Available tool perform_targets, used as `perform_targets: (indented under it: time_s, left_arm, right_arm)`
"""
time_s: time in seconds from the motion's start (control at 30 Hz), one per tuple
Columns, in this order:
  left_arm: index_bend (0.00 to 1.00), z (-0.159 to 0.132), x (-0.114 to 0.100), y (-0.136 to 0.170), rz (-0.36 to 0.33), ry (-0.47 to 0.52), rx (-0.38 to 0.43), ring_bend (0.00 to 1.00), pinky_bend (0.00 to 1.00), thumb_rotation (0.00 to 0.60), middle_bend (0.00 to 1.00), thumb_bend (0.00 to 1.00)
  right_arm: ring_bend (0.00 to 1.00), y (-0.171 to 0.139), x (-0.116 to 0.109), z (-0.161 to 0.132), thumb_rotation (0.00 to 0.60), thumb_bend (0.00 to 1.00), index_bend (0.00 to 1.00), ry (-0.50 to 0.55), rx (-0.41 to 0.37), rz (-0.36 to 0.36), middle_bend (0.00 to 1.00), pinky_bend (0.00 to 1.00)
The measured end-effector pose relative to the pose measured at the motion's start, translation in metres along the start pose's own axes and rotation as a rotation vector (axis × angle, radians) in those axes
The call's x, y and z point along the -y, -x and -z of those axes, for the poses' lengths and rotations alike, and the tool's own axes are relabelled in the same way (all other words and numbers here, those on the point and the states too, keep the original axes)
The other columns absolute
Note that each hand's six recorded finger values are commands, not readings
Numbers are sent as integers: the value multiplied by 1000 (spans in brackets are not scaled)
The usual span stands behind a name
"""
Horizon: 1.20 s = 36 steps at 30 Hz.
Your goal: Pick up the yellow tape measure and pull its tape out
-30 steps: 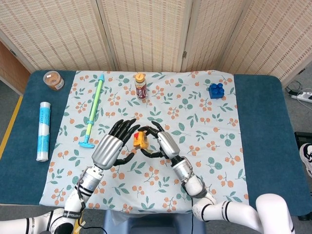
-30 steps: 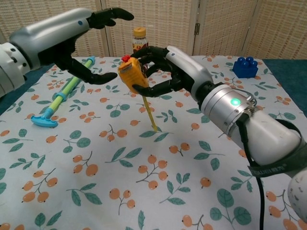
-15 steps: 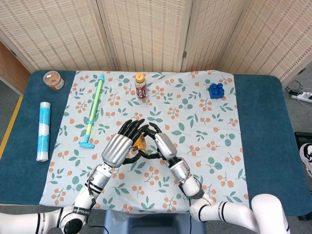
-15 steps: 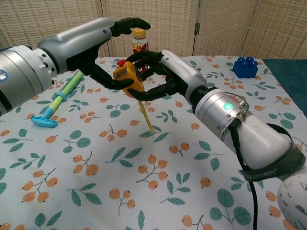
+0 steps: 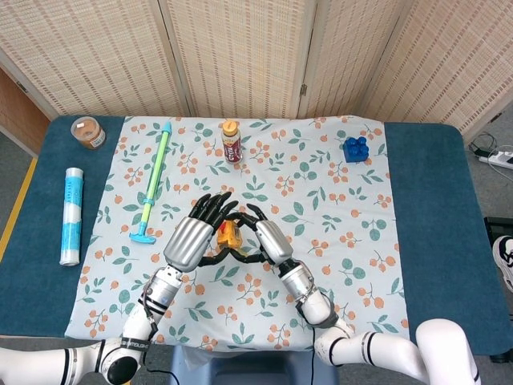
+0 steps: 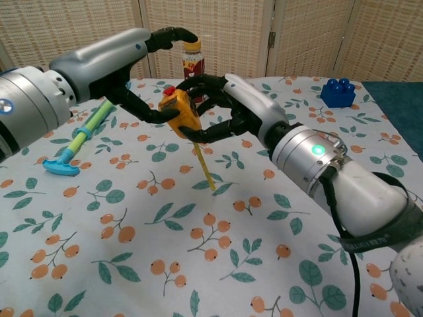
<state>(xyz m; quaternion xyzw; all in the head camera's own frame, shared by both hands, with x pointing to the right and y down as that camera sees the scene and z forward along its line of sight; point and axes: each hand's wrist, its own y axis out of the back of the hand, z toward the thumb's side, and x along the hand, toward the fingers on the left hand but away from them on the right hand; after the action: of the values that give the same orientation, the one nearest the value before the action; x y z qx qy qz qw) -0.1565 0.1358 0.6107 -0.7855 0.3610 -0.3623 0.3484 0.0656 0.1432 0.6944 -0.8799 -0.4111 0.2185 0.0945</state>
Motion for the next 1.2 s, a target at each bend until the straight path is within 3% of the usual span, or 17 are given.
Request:
perform_targets:
  time_s: [0.13, 0.43, 1.03, 1.2]
  left_arm:
    - [113, 1, 2, 0, -4, 5, -2, 14, 0, 600, 36, 521]
    - [169, 4, 2, 0, -20, 19, -5, 37, 0, 600, 57, 581]
    - [223, 16, -4, 5, -44, 26, -23, 42, 0, 600, 74, 601]
    - [304, 19, -4, 5, -49, 11, -28, 46, 0, 600, 79, 606]
  right_arm:
    - [341, 0, 1, 0, 600, 369, 523, 0, 6, -6, 489, 0]
    - [341, 0, 2, 2, 600, 369, 523, -23, 21, -6, 489, 0]
    - [341, 2, 2, 9, 600, 369, 523, -36, 45, -7, 489, 0]
    - [341, 3, 0, 10, 600, 369, 523, -40, 47, -2, 489, 0]
